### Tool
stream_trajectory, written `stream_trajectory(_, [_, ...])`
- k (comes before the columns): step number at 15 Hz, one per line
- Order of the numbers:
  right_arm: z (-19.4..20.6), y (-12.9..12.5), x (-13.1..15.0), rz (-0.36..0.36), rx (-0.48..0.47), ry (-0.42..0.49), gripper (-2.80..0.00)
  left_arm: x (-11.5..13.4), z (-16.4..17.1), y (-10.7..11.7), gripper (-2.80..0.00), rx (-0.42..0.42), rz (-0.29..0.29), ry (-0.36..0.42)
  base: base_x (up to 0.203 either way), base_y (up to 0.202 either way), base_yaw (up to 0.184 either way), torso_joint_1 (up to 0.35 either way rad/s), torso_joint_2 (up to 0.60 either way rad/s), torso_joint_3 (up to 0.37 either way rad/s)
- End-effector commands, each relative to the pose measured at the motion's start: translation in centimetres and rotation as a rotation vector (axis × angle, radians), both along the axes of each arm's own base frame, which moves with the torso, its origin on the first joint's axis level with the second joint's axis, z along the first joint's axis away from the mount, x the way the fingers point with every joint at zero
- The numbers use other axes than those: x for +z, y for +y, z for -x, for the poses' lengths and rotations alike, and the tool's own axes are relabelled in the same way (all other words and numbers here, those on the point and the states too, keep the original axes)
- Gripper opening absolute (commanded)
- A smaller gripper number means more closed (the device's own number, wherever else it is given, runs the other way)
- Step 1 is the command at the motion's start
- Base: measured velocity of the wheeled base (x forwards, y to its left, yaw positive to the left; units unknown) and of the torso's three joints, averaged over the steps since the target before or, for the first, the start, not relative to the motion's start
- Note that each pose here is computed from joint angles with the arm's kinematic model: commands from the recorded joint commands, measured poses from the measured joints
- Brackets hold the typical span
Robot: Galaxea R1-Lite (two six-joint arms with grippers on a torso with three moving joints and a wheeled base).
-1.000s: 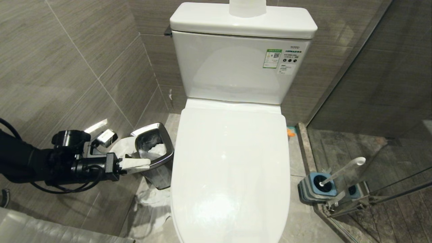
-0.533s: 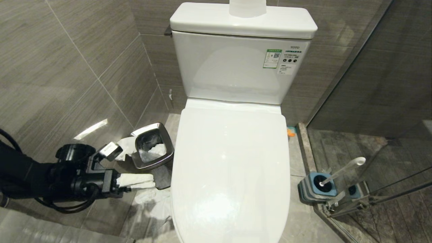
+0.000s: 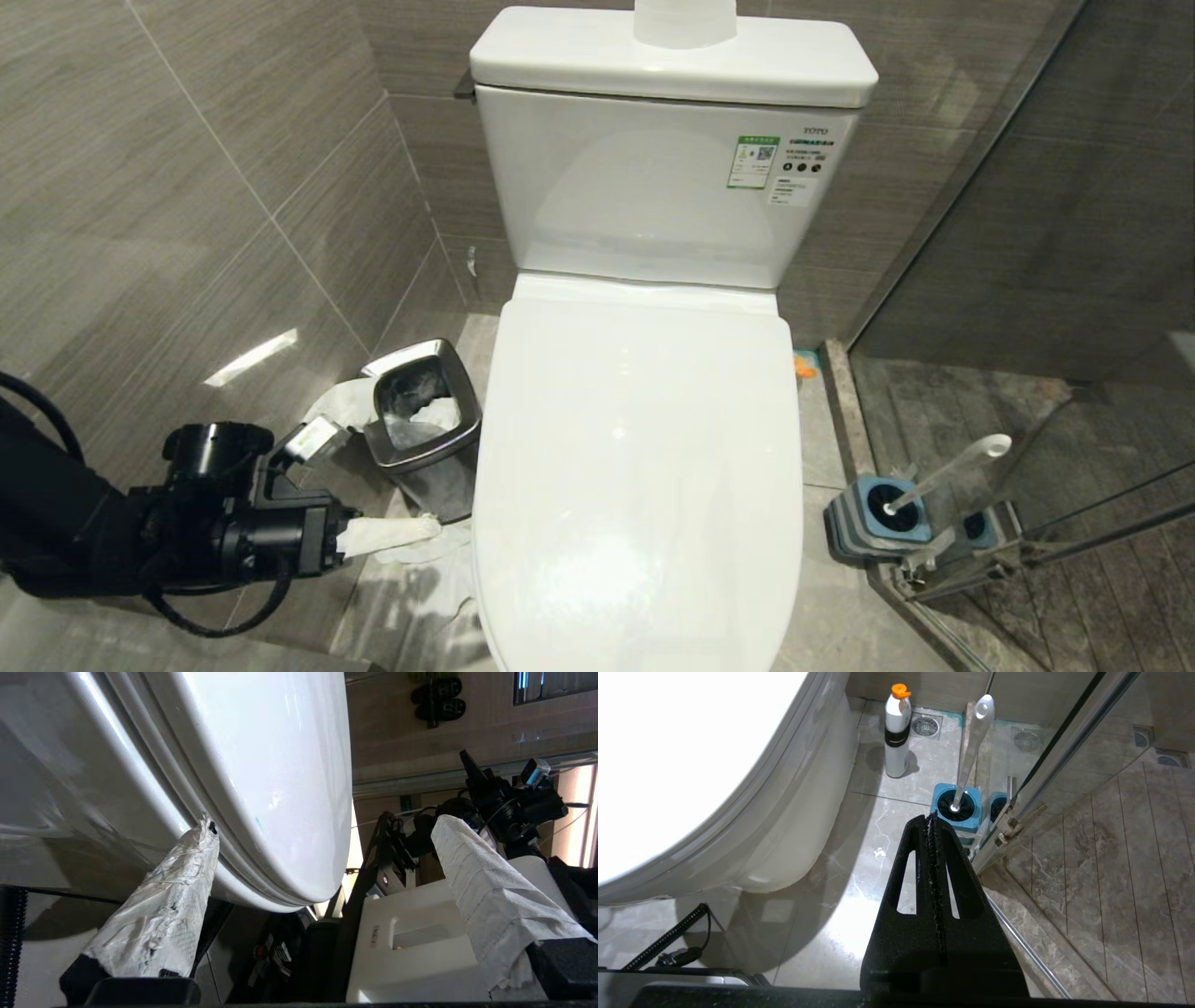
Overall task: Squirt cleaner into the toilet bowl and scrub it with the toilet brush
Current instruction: Use the left hand to lift the toilet lid slightly
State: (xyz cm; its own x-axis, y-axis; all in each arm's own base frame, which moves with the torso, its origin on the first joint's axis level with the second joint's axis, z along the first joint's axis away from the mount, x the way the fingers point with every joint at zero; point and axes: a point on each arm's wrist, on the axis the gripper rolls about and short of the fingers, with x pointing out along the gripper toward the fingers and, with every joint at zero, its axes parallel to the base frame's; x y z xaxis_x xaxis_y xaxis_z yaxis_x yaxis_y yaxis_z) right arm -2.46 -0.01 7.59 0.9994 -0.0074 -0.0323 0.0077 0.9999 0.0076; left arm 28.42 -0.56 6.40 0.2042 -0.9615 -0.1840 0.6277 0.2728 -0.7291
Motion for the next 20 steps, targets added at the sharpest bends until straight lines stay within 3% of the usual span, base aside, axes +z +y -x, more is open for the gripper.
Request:
stream_trajectory(1, [0.0, 0.0, 0.0, 0.0, 0.0, 0.0, -2.8, -0.4, 0.5, 0.9, 0.0, 0.025, 0.008, 0.007, 0.0, 0.0, 0.0, 0.0, 0.0, 0.0])
stream_trajectory(9, [0.0, 0.0, 0.0, 0.0, 0.0, 0.0, -2.8, -0.6, 1.6, -0.8, 0.0, -0.036, 0.008, 0.023, 0.0, 0.0, 0.0, 0.0, 0.0, 0.0])
stream_trajectory(13, [0.0, 0.0, 0.0, 0.0, 0.0, 0.001, -2.8, -2.0, 1.0, -1.6, 0.0, -0.054, -0.008, 0.026, 0.0, 0.0, 0.0, 0.0, 0.0, 0.0])
stream_trajectory(17, [0.0, 0.0, 0.0, 0.0, 0.0, 0.0, -2.8, -3.8, -0.3, -1.9, 0.0, -0.034, -0.045, -0.074, 0.0, 0.0, 0.0, 0.0, 0.0, 0.0])
stream_trajectory(20, [0.0, 0.0, 0.0, 0.0, 0.0, 0.001, -2.8, -4.1, -0.4, -2.0, 0.0, -0.034, -0.048, -0.071, 0.0, 0.0, 0.0, 0.0, 0.0, 0.0])
